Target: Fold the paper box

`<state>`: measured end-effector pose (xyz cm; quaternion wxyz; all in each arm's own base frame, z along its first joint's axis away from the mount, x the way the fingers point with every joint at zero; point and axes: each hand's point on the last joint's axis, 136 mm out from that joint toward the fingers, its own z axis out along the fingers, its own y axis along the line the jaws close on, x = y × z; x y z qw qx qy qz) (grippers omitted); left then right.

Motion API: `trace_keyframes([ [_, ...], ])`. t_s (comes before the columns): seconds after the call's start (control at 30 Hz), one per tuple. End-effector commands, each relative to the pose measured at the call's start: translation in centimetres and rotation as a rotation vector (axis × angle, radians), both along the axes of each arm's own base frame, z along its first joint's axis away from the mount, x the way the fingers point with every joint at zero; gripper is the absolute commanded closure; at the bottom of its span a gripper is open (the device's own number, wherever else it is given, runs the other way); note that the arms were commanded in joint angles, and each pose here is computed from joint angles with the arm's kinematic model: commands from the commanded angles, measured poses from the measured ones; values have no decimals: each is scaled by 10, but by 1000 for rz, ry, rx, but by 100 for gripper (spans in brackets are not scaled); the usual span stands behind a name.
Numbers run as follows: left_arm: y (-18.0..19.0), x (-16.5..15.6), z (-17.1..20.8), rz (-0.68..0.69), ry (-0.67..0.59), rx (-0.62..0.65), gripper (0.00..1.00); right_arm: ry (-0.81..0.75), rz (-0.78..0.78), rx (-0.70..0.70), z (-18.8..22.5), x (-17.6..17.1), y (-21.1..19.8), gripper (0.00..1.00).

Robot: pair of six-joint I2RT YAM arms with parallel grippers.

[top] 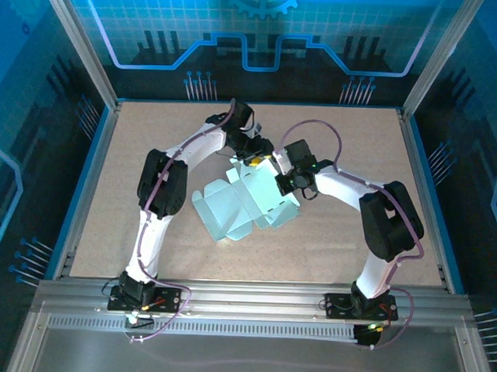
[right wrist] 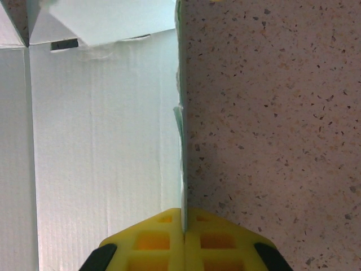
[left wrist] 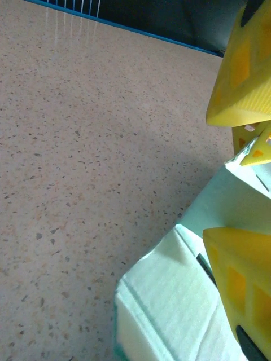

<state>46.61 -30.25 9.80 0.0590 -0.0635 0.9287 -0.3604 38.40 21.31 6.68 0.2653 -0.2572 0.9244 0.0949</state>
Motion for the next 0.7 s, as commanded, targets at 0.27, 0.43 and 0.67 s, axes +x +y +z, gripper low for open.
trace_keyframes([
  [0.27, -16, -9, 22, 24, 20, -92, 65, -11, 25, 24, 7, 6, 13, 100],
  [0.43, -20, -8, 19, 27, 30, -117, 70, -14, 23, 23, 9, 6, 12, 100],
  [0.67, -2, -5, 43, 62, -86, -76, 47, -18, 6, 25, 9, 7, 6, 100],
])
